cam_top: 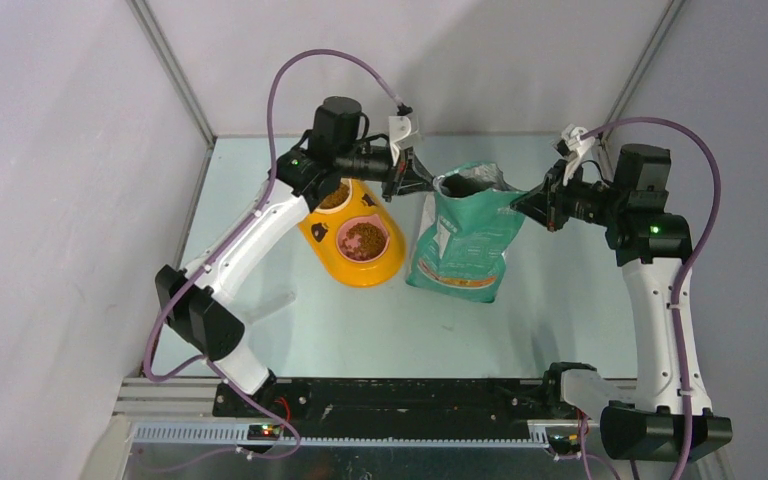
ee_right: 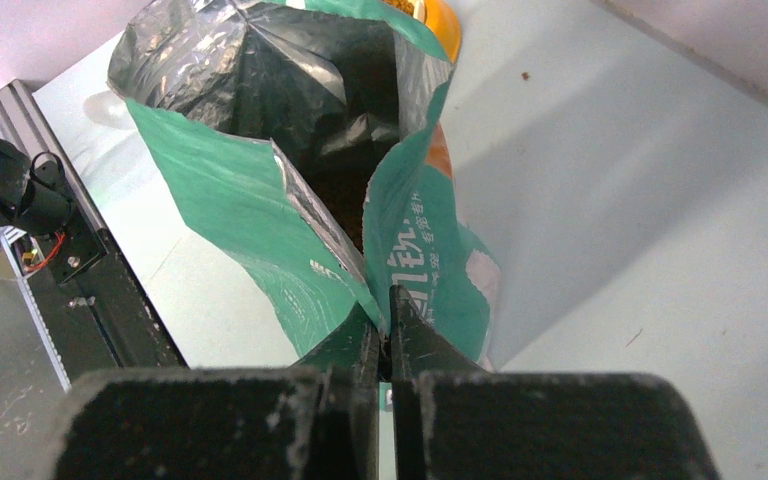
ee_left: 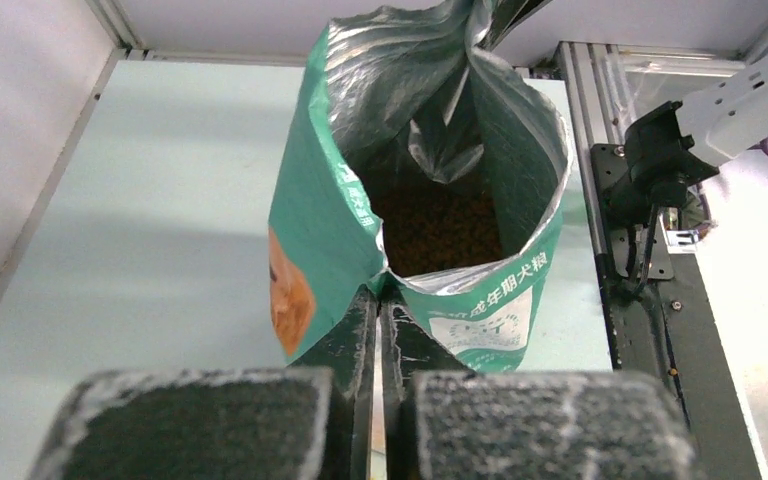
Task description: Serve the pet food
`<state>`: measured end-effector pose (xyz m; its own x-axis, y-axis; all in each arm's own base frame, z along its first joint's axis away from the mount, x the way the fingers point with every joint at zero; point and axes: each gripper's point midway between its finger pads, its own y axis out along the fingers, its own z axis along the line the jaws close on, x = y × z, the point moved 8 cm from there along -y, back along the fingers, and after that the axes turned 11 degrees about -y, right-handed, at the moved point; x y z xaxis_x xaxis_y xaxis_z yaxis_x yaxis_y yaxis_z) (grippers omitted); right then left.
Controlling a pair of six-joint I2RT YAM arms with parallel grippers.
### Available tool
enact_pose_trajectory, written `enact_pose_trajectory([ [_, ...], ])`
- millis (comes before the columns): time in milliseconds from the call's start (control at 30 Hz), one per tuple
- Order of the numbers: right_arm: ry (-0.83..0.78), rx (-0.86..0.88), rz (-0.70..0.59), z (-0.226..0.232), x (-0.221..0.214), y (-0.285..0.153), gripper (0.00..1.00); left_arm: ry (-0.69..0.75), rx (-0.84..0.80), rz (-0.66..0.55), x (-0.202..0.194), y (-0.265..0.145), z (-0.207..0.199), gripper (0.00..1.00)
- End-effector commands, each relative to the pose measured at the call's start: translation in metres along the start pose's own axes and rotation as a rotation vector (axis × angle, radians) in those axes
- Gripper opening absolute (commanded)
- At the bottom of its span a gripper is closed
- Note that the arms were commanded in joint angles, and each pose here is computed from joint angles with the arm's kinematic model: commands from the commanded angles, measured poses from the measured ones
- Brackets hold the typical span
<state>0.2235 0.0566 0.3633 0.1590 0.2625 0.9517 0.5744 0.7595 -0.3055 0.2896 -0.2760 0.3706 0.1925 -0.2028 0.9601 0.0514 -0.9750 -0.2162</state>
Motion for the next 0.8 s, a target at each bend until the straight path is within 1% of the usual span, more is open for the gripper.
enact_pose_trajectory([
  [0,-0.199,-0.146,-0.133,-0.011,0.062,-0.024,0.00,0.038,0.055,-0.111,0.034,-0.033,-0.005,0.00],
  [33,-0.194,-0.174,-0.117,-0.015,0.061,-0.025,0.00,-0.001,0.076,-0.128,0.035,-0.041,-0.002,0.00],
  [100,-0.176,-0.208,-0.081,-0.019,0.057,-0.027,0.00,-0.025,0.098,-0.154,0.035,-0.051,-0.002,0.00],
  [233,-0.106,-0.253,-0.025,-0.029,0.044,-0.022,0.00,-0.080,0.089,-0.155,0.025,-0.050,-0.003,0.00],
  [367,-0.074,-0.226,-0.030,-0.025,0.042,-0.020,0.00,-0.116,0.028,-0.148,0.019,-0.041,-0.008,0.00],
  [400,-0.074,-0.211,-0.035,-0.023,0.042,-0.019,0.03,-0.122,0.012,-0.141,0.017,-0.038,-0.011,0.05],
  [433,-0.077,-0.203,-0.036,-0.022,0.043,-0.020,0.15,-0.112,0.001,-0.135,0.016,-0.036,-0.012,0.15],
  [467,-0.086,-0.186,-0.045,-0.019,0.045,-0.021,0.24,-0.093,-0.006,-0.112,0.012,-0.033,-0.014,0.35],
  [500,-0.098,-0.173,-0.041,-0.016,0.047,-0.023,0.36,-0.072,0.001,-0.100,0.011,-0.032,-0.014,0.43],
  [533,-0.104,-0.150,-0.046,-0.013,0.048,-0.024,0.41,-0.041,-0.001,-0.063,0.005,-0.031,-0.015,0.54],
  [567,-0.106,-0.134,-0.038,-0.009,0.048,-0.026,0.48,-0.045,-0.001,-0.032,0.000,-0.030,-0.016,0.58],
  [600,-0.108,-0.119,-0.041,-0.006,0.048,-0.027,0.51,-0.002,-0.006,-0.021,-0.001,-0.029,-0.015,0.63],
  [633,-0.109,-0.107,-0.033,-0.003,0.046,-0.027,0.55,0.000,-0.011,-0.009,-0.001,-0.028,-0.014,0.64],
  [667,-0.115,-0.092,-0.037,0.000,0.045,-0.028,0.56,0.015,-0.015,0.007,-0.004,-0.026,-0.010,0.67],
  [767,-0.131,-0.056,-0.007,0.003,0.038,-0.024,0.63,0.072,-0.040,0.003,0.005,-0.022,-0.005,0.69],
])
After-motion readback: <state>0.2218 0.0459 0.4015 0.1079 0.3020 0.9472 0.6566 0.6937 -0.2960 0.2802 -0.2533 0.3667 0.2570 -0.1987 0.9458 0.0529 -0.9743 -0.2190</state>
